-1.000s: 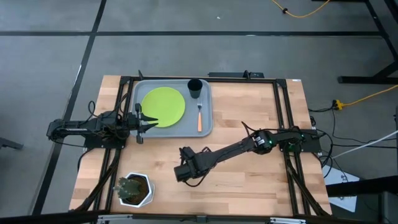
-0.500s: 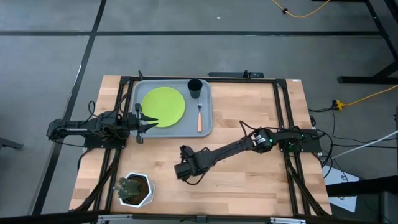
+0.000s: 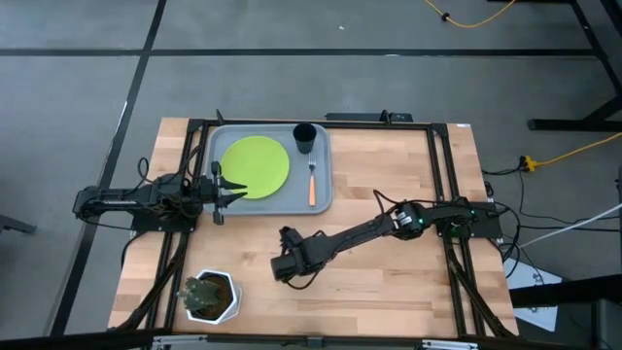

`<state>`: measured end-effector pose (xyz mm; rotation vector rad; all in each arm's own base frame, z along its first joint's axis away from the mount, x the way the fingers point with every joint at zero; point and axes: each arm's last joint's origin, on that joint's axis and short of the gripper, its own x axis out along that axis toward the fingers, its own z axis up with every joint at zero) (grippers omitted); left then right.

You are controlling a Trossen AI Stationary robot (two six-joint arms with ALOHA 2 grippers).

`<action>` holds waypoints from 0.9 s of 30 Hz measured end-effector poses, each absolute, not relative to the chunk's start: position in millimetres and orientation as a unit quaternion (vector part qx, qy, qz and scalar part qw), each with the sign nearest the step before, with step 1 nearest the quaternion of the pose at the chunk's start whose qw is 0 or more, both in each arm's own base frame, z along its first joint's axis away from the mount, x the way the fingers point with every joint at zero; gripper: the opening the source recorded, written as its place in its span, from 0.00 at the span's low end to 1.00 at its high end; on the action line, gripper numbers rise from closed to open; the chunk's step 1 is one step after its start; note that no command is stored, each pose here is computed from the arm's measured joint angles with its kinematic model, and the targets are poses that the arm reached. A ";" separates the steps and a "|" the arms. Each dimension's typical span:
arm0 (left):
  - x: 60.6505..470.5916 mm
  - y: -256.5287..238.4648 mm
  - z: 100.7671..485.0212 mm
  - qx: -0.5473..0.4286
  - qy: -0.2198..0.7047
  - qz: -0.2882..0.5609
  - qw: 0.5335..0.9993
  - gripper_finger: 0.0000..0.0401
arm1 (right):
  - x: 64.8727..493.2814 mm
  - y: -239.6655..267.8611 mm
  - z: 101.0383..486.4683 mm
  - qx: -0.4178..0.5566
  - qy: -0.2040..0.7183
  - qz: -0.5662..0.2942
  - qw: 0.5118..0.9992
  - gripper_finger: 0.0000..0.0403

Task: Pick and place plate/cup/fork/spoon on tray
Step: Put the black spoon on the blue serving tray to the left of the orange fork

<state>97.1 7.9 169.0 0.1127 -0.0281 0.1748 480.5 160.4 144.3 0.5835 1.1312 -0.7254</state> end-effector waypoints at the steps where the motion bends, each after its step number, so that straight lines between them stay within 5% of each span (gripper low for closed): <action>1: 97.1 7.9 169.2 0.056 -0.014 0.087 0.994 0.19 | 479.6 160.0 146.8 0.262 0.519 -0.336 0.741 0.24; 27: 97.1 8.0 169.2 0.056 -0.014 0.087 0.994 0.19 | 475.0 153.5 143.9 0.219 0.552 -0.326 0.736 0.24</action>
